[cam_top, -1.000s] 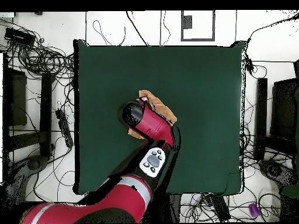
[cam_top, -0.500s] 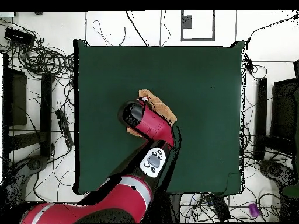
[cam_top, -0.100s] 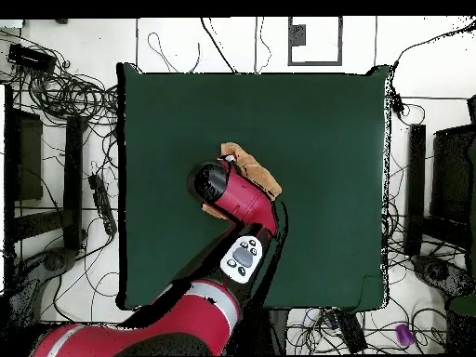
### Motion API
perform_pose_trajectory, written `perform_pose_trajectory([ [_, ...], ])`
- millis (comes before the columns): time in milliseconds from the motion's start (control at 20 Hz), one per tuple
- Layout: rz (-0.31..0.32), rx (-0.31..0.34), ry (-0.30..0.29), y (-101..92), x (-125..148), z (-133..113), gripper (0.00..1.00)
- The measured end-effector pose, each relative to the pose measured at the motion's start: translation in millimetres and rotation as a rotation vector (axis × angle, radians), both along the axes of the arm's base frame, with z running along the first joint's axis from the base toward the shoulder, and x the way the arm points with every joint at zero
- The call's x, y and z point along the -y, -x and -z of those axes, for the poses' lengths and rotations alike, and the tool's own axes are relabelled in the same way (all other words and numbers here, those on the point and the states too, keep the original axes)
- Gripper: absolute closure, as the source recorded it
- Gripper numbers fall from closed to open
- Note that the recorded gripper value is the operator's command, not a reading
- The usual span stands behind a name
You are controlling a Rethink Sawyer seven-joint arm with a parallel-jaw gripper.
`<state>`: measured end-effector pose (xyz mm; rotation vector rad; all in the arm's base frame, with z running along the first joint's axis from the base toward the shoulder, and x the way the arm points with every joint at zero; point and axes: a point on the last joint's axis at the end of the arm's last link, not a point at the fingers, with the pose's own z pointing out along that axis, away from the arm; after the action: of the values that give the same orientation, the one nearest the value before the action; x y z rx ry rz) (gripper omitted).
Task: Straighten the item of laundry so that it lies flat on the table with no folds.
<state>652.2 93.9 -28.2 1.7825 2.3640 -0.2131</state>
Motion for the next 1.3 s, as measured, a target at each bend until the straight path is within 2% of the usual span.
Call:
perform_pose_trajectory([
  [550, -0.043, -0.03, 0.039, -1.3, -5.8, 0.8, 1.0],
  [1300, -0.026, -0.024, 0.032, -4.3, -4.7, 2.1, 1.0],
])
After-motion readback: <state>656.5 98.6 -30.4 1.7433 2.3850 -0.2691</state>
